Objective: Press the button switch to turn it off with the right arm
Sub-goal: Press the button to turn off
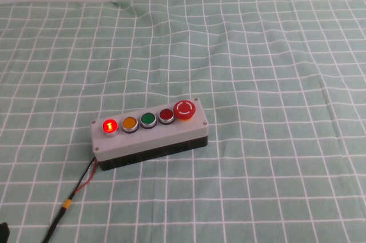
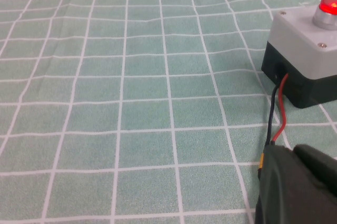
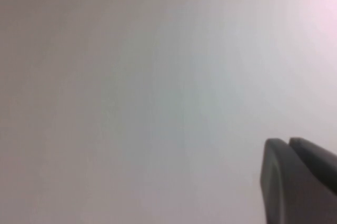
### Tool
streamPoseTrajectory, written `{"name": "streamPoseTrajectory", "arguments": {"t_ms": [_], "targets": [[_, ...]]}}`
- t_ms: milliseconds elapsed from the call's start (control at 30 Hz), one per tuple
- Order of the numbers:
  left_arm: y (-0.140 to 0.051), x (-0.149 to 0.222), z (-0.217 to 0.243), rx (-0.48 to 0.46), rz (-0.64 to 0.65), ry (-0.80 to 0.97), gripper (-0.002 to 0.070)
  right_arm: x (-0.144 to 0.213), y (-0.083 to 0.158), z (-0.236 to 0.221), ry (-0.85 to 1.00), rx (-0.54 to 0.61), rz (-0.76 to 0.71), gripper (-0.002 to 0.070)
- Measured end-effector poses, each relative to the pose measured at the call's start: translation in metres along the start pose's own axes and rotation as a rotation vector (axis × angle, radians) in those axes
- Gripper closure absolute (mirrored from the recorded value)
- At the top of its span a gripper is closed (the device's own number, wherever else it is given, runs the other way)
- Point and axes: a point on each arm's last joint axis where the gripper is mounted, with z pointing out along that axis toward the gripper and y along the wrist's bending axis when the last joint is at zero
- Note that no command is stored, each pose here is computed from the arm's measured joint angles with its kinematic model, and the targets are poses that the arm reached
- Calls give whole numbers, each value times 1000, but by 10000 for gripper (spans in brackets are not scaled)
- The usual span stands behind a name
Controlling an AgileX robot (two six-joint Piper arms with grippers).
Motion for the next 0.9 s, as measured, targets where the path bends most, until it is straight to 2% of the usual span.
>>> {"name": "streamPoseTrajectory", "arguments": {"t_ms": [100,200,333,567,700,900], "targets": [[0,0,0,0,0,0,678,-16,-2,-2,-178,20,49,692],[0,0,0,0,0,0,678,-26,-10,-5,-299,87,135,692],[0,0,0,0,0,0,678,-43,-18,-1,-359,163,235,692],[0,0,0,0,0,0,678,-107,-16,20,-352,129,287,692],[0,0,0,0,0,0,678,-132,-15,44,-266,113,298,692],[0,0,0,0,0,0,678,-128,-10,100,170,92,324,692]]}}
